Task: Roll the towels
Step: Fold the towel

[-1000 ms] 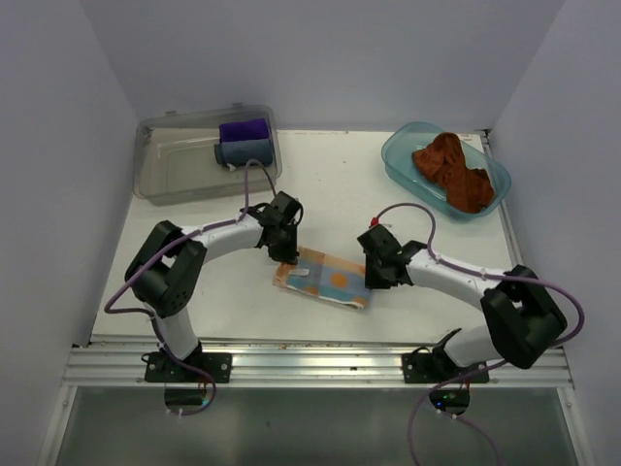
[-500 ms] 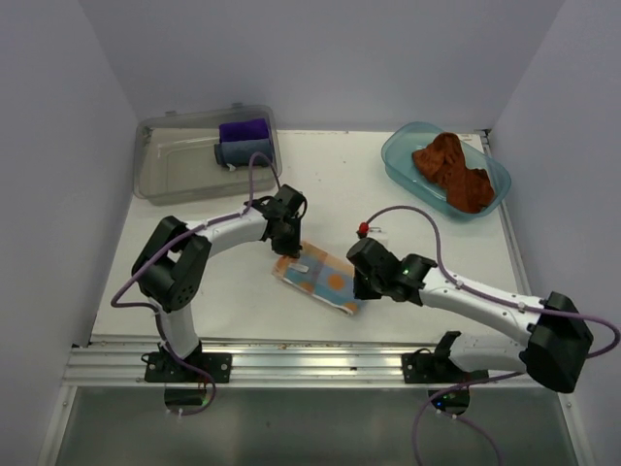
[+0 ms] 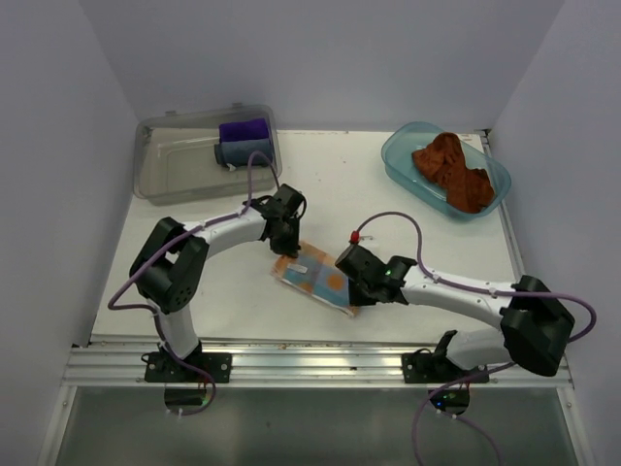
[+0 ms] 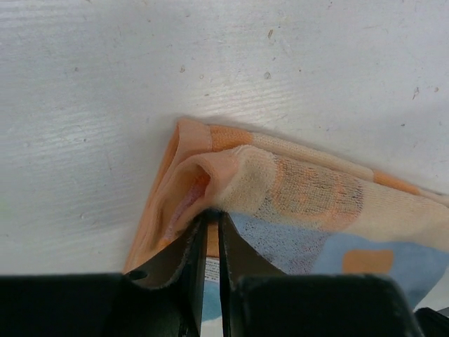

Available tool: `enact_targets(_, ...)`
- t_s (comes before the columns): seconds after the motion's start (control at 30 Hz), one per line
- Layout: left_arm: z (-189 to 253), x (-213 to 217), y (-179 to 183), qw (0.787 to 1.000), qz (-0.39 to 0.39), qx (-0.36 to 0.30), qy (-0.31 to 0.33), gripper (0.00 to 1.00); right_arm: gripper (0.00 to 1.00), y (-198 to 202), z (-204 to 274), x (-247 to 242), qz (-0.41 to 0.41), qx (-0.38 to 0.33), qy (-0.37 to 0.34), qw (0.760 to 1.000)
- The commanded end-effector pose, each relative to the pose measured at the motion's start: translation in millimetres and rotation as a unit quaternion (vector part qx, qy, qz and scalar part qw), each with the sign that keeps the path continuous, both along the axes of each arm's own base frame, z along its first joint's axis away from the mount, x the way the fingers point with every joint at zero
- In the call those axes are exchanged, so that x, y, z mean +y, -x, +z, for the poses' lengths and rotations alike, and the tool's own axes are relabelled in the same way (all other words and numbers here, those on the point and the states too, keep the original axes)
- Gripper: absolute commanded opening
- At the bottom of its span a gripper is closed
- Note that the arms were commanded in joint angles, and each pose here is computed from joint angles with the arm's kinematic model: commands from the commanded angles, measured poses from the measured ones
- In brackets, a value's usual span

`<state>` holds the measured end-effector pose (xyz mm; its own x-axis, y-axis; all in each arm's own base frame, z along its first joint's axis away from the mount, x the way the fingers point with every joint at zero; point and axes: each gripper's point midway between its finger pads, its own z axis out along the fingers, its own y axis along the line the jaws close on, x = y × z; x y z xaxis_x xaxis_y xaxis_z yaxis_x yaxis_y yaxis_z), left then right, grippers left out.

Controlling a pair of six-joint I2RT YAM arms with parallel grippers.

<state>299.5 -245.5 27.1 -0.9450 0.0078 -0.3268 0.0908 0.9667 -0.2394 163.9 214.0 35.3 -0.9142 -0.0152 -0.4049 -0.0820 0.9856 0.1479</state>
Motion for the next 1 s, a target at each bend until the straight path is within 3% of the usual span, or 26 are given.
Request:
enact_targets(0.0,39,6,-13,0.999,0.002,-0.049,0.000,0.16,0.03,-28,50,-9,-0.031,-0.078,-0.004,0.996)
enact_targets(0.2,89,10,-18,0.995,0.012,-0.100,0.016,0.24,0.03,-65,53,-36,-0.053,-0.082,0.012,0.995)
enact_targets(0.47,93,13,4,0.995,0.012,-0.090,0.044,0.23,0.02,-95,36,-25,-0.034,-0.066,0.042,0.996)
enact_targets(0.73,43,14,38,0.998,0.002,-0.032,0.056,0.23,0.00,-92,-10,-39,-0.046,-0.023,0.075,0.996)
enact_targets(0.97,5,3,17,1.000,-0.008,-0.010,0.026,0.22,0.00,-54,-31,-49,-0.072,0.010,0.046,0.996)
